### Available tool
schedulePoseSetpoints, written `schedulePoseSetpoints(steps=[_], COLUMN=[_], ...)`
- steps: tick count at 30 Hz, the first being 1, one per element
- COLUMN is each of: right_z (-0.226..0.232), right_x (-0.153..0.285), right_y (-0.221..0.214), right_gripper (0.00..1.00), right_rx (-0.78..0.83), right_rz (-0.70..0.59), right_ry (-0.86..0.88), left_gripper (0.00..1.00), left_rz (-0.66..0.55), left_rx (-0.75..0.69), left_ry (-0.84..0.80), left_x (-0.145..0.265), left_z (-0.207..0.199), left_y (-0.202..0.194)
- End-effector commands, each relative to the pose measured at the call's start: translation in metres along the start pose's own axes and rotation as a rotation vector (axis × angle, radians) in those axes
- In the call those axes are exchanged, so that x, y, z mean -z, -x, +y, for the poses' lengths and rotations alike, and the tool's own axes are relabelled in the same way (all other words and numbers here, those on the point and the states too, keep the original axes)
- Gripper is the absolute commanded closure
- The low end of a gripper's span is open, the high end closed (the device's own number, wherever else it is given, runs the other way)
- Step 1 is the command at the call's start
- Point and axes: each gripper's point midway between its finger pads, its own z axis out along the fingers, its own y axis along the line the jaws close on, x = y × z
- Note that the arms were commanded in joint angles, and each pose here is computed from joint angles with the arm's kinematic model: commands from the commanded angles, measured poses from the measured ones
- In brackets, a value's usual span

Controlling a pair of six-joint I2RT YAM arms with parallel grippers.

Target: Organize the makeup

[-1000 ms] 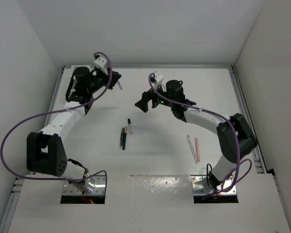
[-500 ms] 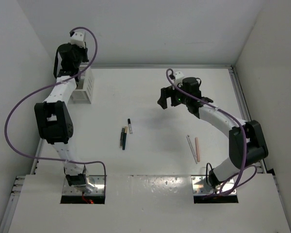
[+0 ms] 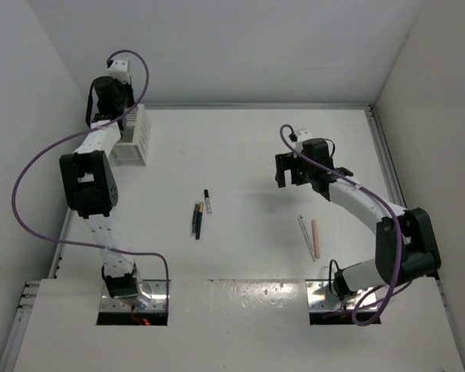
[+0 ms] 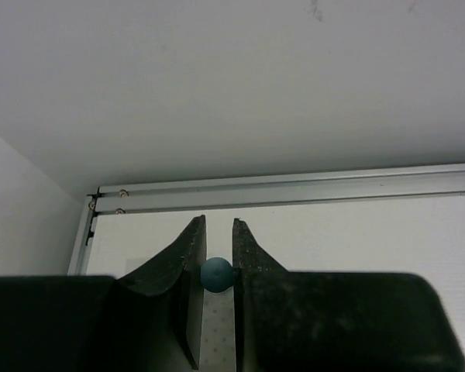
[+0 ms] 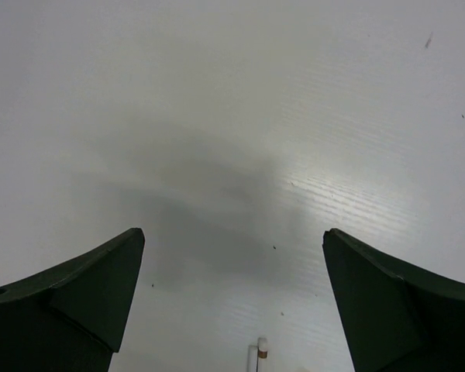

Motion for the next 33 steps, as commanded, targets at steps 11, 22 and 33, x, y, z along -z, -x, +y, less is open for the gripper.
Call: schedulePoseSetpoints(steps=[11, 22, 33], right_z=[-0.015, -0.041, -0.05], right_x=[0.032, 0.072, 0.073], right_y=[-0.012, -0.111, -0.174], right_gripper=[0.0, 0.55, 0.51], right_rx=[0.009, -0.143, -0.191], right_rz=[0.049, 0.356, 0.545], right_ry=[-0.086, -0.264, -0.31], left_gripper=[0.44, 0.29, 0.29], left_rz=[0.034, -0.018, 0.086], left_rx=[0.0, -0.097, -0.145], left_ry=[-0.071, -0.09, -0.382], left_x=[0.028, 0.047, 0.109], left_z=[0.012, 0.017, -0.076], left_y=[-0.015, 0.058, 0.072])
